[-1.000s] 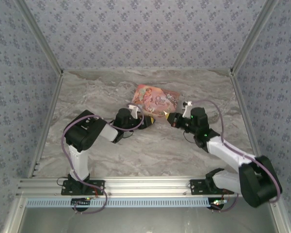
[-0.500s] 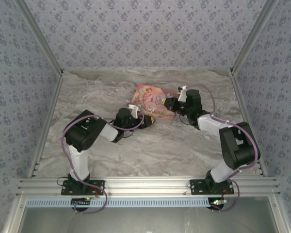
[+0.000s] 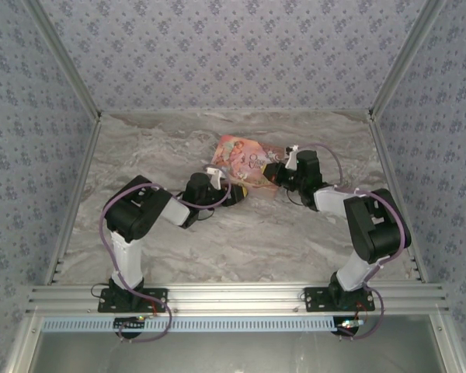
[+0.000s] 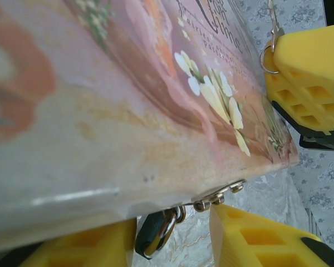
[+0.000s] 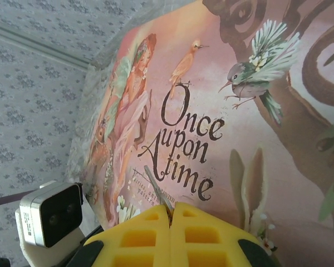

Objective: Unlock a padlock with a key

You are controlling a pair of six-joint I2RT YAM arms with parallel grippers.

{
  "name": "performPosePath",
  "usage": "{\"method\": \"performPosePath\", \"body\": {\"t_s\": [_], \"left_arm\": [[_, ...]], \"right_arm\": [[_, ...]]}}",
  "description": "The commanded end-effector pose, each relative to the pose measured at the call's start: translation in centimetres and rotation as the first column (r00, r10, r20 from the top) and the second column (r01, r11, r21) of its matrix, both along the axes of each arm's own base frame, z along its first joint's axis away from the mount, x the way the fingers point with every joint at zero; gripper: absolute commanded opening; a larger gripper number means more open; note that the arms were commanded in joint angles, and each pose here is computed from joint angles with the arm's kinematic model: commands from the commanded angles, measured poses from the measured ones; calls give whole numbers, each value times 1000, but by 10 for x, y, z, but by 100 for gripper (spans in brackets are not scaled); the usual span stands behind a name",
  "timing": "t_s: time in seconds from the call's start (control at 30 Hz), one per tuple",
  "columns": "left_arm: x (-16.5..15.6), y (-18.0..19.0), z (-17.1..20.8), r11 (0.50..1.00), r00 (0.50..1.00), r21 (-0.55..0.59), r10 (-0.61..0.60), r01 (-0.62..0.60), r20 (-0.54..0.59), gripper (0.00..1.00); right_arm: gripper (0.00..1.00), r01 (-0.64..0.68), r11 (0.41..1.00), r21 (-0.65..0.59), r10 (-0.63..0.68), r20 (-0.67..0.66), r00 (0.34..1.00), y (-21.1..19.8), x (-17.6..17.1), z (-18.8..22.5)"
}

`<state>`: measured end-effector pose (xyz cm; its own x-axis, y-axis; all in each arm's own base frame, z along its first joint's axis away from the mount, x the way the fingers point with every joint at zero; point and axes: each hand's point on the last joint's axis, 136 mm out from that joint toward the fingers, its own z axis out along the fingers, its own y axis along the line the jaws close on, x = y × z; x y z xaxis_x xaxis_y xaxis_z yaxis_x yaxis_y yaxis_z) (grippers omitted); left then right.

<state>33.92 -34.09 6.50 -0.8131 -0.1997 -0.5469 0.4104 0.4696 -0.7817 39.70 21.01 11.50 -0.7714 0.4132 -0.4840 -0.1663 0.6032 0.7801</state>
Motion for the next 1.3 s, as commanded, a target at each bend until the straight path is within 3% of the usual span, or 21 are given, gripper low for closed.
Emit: {"method": "performPosePath", "body": {"t_s": [0.0, 0.63, 1.27], "left_arm": [[2, -4, 3, 1000, 1000, -16, -5, 5, 11, 40], [-5, 2, -10, 999, 997, -6, 46, -46, -67, 48], [-13, -13, -23, 997, 985, -7, 69, -71, -157, 50]], "right_arm": [[0, 10, 999, -50, -21, -228, 973, -1, -38, -63], [0, 59, 996, -59, -74, -286, 955, 8, -69, -85], [0, 60, 998, -35, -67, -264, 962, 11, -61, -75]]}}
